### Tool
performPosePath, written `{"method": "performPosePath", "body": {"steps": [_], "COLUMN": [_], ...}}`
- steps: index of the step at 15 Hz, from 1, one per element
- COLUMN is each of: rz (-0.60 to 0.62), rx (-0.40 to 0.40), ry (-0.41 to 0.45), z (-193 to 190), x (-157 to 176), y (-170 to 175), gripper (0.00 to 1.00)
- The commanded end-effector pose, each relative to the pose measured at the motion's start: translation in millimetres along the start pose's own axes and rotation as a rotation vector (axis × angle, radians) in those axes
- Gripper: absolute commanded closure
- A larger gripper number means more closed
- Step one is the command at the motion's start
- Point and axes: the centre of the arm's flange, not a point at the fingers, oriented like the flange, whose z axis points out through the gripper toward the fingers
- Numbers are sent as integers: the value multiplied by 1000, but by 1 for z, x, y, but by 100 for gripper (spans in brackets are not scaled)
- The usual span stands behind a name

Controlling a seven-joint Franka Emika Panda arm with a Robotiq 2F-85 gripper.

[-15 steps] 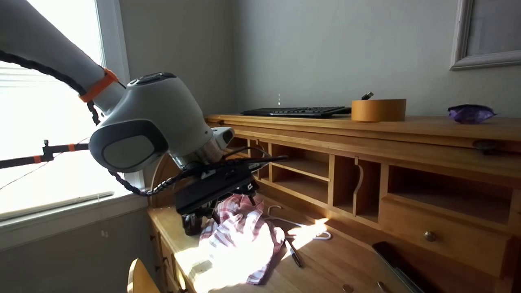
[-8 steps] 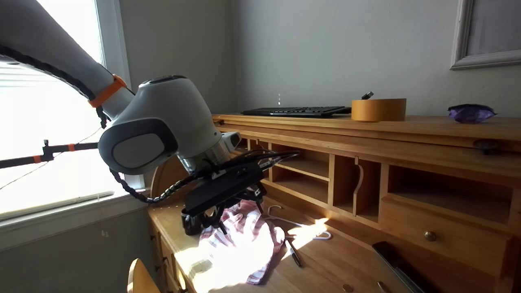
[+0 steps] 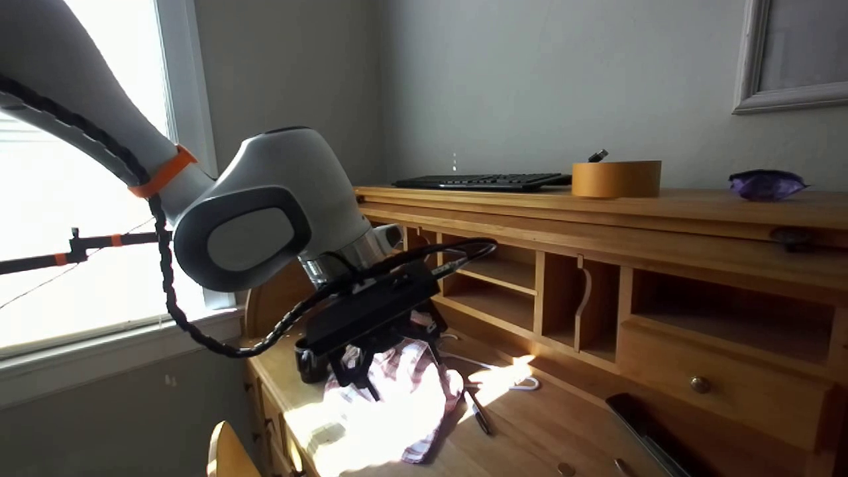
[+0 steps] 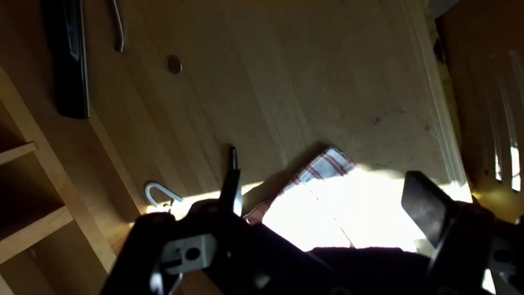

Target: Pick up the marker and put it in the cup

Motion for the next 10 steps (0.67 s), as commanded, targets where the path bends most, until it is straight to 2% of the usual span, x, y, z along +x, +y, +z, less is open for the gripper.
{"method": "performPosePath", "body": {"steps": [1,6,9,10], "rz": [46,125,191,148], "rx": [22,52,11,37], "ry": [8,58,60,45], "z": [65,103,138,92], "x": [15,27,44,27], "y": [41,60,78,47], "gripper": [0,0,0,0]}}
